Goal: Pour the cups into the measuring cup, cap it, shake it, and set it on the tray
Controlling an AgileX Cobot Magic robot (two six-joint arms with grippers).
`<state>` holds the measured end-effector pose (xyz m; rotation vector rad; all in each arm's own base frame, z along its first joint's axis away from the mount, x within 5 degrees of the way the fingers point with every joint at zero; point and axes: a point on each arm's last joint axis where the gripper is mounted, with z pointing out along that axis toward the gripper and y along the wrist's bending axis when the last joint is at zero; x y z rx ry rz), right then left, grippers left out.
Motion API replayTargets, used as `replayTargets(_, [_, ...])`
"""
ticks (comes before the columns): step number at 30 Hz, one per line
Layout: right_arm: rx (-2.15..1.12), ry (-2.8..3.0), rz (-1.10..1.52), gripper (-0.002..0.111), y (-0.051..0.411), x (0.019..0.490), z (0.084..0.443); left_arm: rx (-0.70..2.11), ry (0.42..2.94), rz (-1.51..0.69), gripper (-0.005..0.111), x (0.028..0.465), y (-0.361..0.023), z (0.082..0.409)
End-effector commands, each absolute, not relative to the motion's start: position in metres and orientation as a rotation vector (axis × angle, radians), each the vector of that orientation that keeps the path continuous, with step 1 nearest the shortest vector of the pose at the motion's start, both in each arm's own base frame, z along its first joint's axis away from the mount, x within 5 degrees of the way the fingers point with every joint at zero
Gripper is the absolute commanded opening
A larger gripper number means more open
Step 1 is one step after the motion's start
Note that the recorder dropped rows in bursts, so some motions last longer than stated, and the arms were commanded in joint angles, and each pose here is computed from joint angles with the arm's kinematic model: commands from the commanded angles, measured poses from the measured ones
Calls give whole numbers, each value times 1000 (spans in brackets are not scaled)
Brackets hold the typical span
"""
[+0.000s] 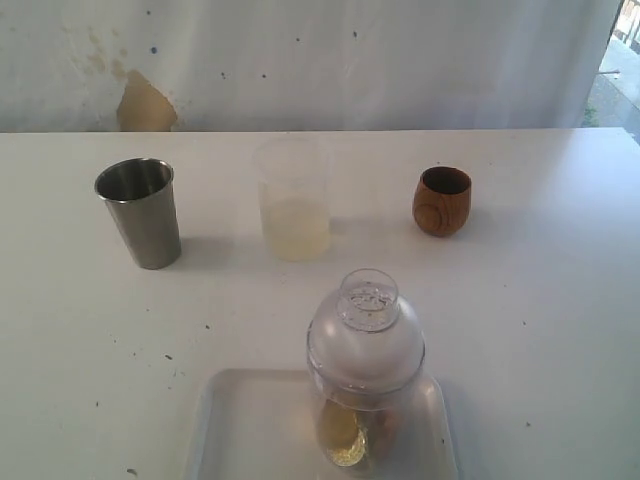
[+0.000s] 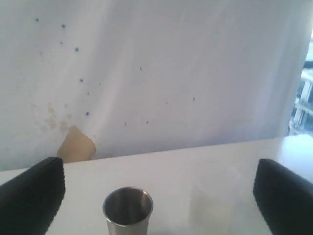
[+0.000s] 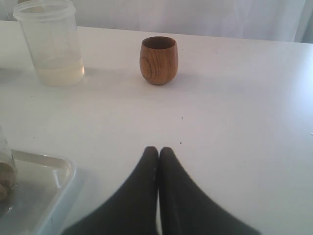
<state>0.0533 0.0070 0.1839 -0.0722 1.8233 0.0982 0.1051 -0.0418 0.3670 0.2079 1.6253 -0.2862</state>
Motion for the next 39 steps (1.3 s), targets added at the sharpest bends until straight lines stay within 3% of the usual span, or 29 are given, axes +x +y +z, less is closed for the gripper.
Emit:
replayTargets(1, [-71,1823,90,0,7,53,182,165,1548,-320,105,75,-19,357])
replayTargets(8, [-71,1823,90,0,7,53,182,102,1520,-427,105,56,-7,342])
replayTargets(39, [-71,1823,90,0,7,53,182,75,1556,-489,105,56,-10,339])
